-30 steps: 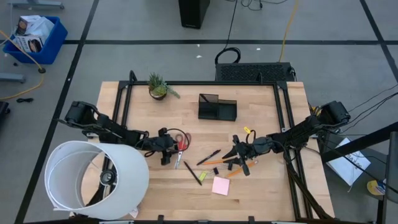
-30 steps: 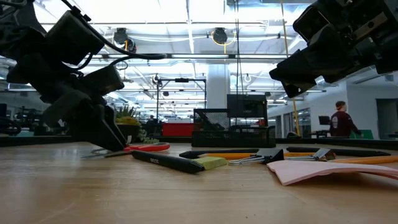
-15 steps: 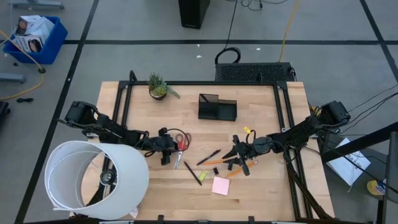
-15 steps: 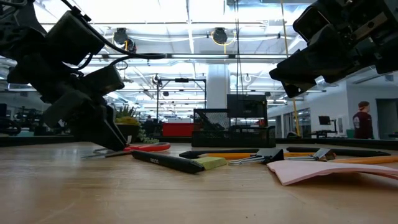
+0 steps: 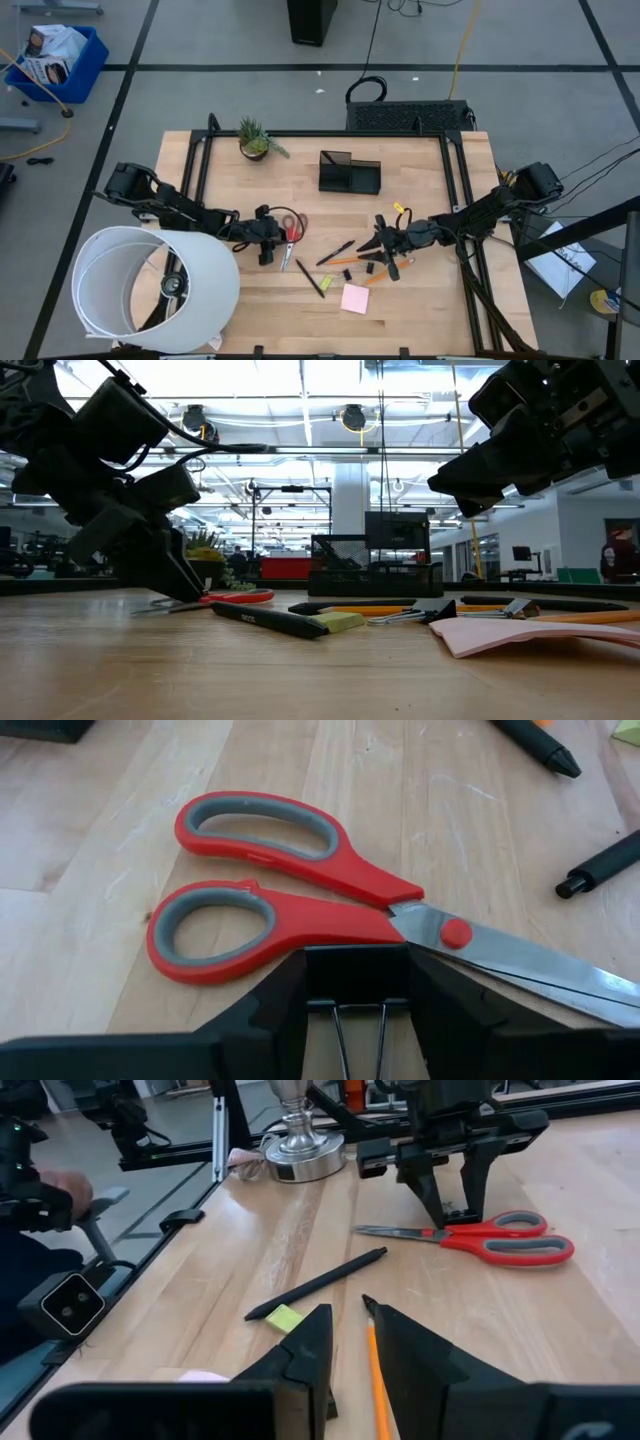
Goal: Pick and place office supplies into organizer
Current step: Put the binder clip into the desk organizer
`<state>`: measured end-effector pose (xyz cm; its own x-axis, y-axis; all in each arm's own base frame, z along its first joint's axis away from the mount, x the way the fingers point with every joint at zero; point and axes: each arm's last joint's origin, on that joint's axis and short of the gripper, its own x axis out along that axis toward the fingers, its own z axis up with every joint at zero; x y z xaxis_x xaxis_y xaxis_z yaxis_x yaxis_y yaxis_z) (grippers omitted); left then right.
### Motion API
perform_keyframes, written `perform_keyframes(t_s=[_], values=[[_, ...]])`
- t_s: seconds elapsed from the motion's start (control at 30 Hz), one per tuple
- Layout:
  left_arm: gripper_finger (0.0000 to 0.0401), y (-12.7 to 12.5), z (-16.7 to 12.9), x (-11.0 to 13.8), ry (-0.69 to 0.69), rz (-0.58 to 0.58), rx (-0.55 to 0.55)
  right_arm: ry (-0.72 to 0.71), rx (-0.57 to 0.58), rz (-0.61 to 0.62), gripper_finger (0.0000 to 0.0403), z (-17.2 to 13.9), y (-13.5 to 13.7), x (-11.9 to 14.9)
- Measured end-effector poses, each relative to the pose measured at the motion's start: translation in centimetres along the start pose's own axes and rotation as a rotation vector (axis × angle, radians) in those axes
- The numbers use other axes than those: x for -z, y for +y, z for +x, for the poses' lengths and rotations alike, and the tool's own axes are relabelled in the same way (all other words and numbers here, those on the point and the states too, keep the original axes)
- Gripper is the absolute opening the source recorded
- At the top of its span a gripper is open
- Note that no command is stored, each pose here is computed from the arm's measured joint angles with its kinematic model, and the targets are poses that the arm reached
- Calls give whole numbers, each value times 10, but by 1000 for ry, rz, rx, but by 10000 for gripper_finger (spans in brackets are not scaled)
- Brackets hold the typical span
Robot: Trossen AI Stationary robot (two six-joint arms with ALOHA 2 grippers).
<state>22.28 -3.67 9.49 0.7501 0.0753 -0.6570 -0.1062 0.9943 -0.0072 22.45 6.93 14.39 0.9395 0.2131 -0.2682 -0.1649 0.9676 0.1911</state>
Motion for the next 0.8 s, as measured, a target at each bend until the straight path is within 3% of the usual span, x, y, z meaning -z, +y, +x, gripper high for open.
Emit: perform_keyframes(t_s=[0.17,0.4,0.6,0.8], values=[[145,0,0,0,-2,-2,1,0,0,0,73,0,0,0],[178,0,0,-1,-7,-12,2,0,0,0,73,0,0,0],[142,0,0,-1,-9,-12,4,-1,2,0,73,0,0,0],[144,0,0,-1,-8,-14,11,-1,3,0,73,0,0,0]])
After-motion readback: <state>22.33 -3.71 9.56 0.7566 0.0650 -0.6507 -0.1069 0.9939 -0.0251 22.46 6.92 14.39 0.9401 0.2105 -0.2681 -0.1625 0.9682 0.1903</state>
